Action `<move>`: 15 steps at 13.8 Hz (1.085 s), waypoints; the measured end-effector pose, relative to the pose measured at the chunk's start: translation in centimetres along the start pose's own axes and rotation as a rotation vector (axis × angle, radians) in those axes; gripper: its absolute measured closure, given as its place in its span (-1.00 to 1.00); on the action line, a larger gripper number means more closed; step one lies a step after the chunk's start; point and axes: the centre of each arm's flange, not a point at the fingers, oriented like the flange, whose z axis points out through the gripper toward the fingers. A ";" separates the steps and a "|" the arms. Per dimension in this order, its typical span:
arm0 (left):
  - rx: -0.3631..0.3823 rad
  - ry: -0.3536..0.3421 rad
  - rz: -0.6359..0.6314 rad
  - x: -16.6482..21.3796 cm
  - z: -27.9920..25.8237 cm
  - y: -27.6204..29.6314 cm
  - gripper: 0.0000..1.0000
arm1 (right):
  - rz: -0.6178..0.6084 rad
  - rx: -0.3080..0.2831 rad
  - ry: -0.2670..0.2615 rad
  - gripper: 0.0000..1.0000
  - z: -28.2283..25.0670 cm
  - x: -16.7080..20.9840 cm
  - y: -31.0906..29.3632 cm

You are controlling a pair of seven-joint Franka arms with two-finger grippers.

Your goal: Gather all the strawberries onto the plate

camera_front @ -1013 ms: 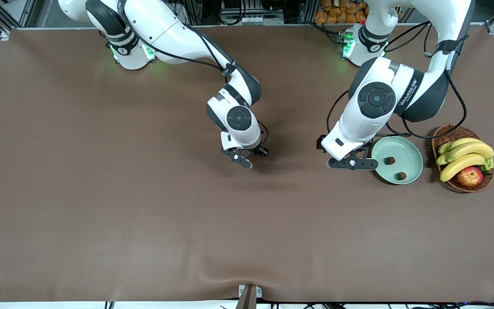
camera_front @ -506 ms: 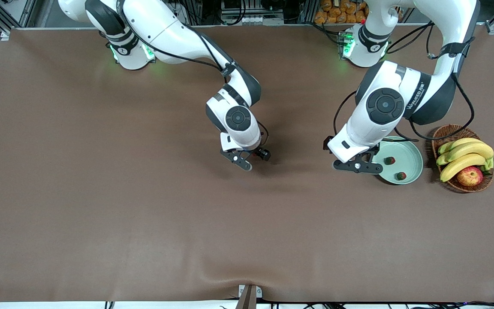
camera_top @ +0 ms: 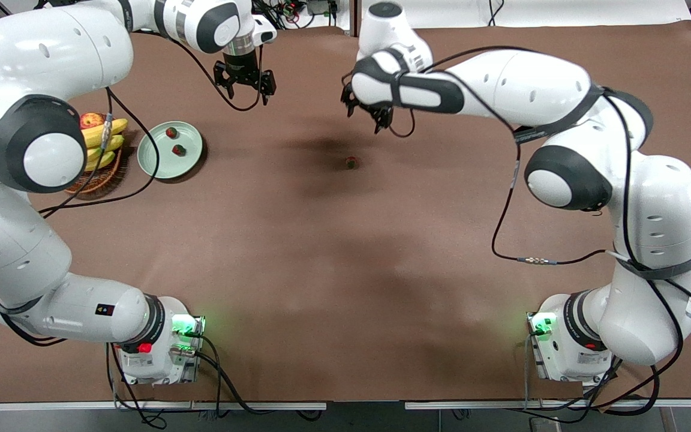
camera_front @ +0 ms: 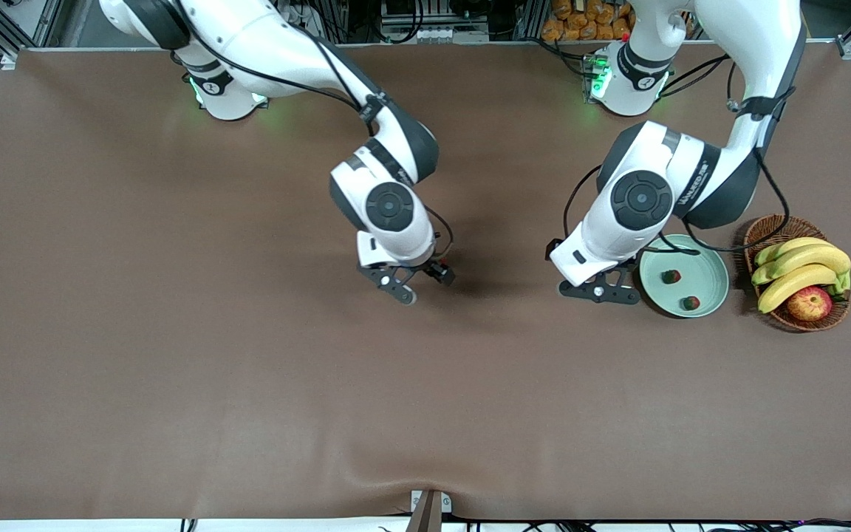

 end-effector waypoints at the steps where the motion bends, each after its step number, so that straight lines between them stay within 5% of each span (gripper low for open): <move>1: -0.010 0.005 0.001 0.7 0.2 0.3 -1.00 | 0.000 0.008 0.002 -1.00 -1.8 1.4 0.4; 15: -0.087 -0.002 -0.156 -2.3 9.5 24.7 -1.00 | -0.168 0.031 0.024 -1.00 -18.1 17.9 11.4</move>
